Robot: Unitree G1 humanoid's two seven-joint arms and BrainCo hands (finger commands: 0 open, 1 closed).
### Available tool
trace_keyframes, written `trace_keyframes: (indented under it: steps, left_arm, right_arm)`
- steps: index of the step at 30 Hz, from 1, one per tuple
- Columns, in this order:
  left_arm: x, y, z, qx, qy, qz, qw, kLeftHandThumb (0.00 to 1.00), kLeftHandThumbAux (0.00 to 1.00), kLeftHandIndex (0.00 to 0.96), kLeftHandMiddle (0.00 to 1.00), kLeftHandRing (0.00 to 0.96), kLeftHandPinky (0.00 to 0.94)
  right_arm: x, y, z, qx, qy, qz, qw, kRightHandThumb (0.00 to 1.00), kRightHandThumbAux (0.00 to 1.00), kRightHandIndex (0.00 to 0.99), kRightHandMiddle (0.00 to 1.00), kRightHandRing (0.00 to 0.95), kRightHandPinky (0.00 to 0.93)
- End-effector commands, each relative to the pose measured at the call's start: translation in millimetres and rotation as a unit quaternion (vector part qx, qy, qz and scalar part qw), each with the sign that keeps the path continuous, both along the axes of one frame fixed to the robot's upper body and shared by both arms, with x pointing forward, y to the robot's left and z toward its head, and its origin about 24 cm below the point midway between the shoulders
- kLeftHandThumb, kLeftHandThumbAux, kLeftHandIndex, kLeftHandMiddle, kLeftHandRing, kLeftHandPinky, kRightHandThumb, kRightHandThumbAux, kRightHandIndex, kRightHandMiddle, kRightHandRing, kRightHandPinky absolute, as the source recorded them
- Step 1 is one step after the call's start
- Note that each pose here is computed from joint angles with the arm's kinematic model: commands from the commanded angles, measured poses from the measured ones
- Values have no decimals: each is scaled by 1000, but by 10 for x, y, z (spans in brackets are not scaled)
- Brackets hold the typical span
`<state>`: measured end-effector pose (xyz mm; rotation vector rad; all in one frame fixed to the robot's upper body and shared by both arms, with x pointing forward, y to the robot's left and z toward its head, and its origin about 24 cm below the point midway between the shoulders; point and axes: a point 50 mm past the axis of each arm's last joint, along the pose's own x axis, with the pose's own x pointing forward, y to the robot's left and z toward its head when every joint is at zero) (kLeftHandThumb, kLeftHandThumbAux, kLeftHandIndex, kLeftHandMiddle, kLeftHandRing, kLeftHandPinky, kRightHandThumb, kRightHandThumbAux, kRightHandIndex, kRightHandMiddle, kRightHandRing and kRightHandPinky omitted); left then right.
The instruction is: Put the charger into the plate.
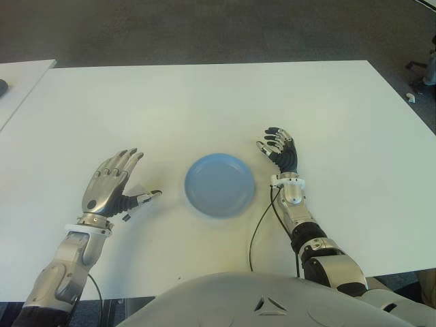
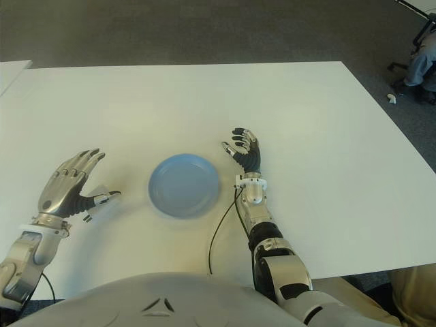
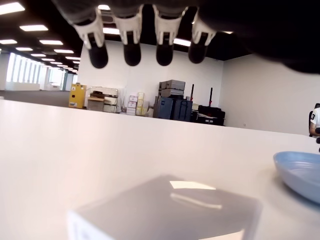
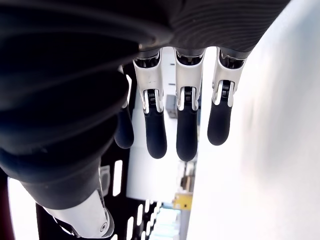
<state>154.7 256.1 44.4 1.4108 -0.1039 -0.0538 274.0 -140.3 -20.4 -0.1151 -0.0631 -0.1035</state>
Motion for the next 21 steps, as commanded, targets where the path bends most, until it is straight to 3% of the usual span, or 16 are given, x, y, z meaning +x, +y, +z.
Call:
trace_keyframes:
  steps: [1,11,21]
  left_arm:
    - [-81,4,43,-2,19,1,1000,222,161,0,0,0,0]
    - [-190,-11,45,-2,34,8,999,239,161,0,0,0,0]
    - [-420,65,-102,-2,75,31,997,228,158,0,0,0,0]
  right_arm:
    - [-665,40,-633,-6,148,-2,989,0,828,290,338,341,342]
    - [-662,46,-619,-3,145,15,989,0,828,279,326,333,320]
    - [-661,46,-616,-5,145,17,989,0,834,279,327,335,328]
